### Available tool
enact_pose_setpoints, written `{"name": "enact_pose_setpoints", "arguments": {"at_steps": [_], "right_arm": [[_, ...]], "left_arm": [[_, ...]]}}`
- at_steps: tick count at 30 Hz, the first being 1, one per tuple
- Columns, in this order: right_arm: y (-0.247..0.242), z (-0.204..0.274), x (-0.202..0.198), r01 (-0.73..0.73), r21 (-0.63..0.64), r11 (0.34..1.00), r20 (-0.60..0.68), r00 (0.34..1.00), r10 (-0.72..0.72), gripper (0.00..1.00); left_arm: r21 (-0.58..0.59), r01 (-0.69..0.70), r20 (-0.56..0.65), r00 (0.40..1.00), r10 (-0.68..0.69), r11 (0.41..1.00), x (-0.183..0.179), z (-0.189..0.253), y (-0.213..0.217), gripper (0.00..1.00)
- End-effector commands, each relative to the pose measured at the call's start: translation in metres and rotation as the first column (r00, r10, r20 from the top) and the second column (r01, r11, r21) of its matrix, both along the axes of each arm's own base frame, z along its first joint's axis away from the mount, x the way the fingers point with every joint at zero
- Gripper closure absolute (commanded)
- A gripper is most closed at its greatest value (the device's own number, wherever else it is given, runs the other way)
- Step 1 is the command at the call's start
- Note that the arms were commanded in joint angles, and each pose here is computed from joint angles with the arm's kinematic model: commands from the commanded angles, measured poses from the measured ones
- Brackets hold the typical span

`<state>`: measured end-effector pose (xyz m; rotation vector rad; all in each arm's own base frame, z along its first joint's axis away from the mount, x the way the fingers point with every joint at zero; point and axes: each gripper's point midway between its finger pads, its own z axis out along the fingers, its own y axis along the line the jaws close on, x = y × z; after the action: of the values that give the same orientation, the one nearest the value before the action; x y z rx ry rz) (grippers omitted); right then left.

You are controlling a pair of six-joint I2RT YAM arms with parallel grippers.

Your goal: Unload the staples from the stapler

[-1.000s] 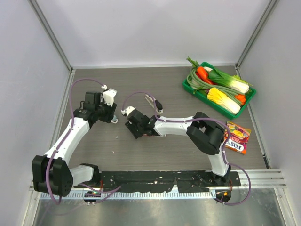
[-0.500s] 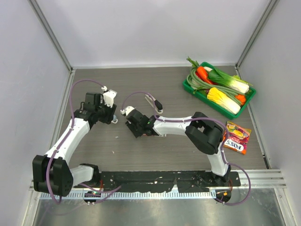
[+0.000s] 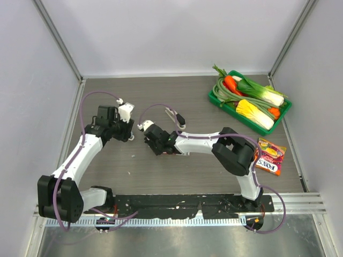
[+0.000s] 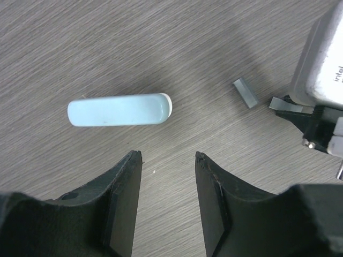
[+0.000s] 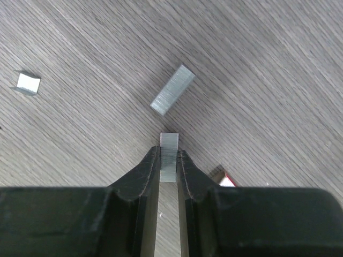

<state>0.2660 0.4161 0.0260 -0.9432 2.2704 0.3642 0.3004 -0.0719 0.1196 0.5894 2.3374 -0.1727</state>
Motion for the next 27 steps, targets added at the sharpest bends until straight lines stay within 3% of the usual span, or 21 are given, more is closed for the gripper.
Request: {"name": "enact_pose_setpoints", "arguments": {"at_steps": [1,7,18,27], "right_arm": [[-0.001,0.070,0.011,0.051,0.105,0.993,0.095,0.994,-0.061,0.92],[-0.048,0.108,0.009,0.153,0.163,0.975,0.092,0.981,-0.169,0.93],[-0.162,0.103,0.013,0.398,0.190,0.897,0.013,0.913,-0.408,0.95],[-0.187,0.096,0.010,0.446,0.194,0.874,-0.019,0.892,-0.451,0.97]], "left_arm": [[-0.073,0.053,0.053,0.997,-0.050,0.996,0.016,0.023,-0.023,0.51],[-0.023,0.139,0.090,0.987,-0.136,0.990,0.034,0.023,-0.060,0.51],[0.098,0.304,0.079,0.947,-0.312,0.948,0.059,-0.020,-0.158,0.53],[0.112,0.369,0.060,0.924,-0.377,0.923,0.066,-0.046,-0.206,0.55]]}}
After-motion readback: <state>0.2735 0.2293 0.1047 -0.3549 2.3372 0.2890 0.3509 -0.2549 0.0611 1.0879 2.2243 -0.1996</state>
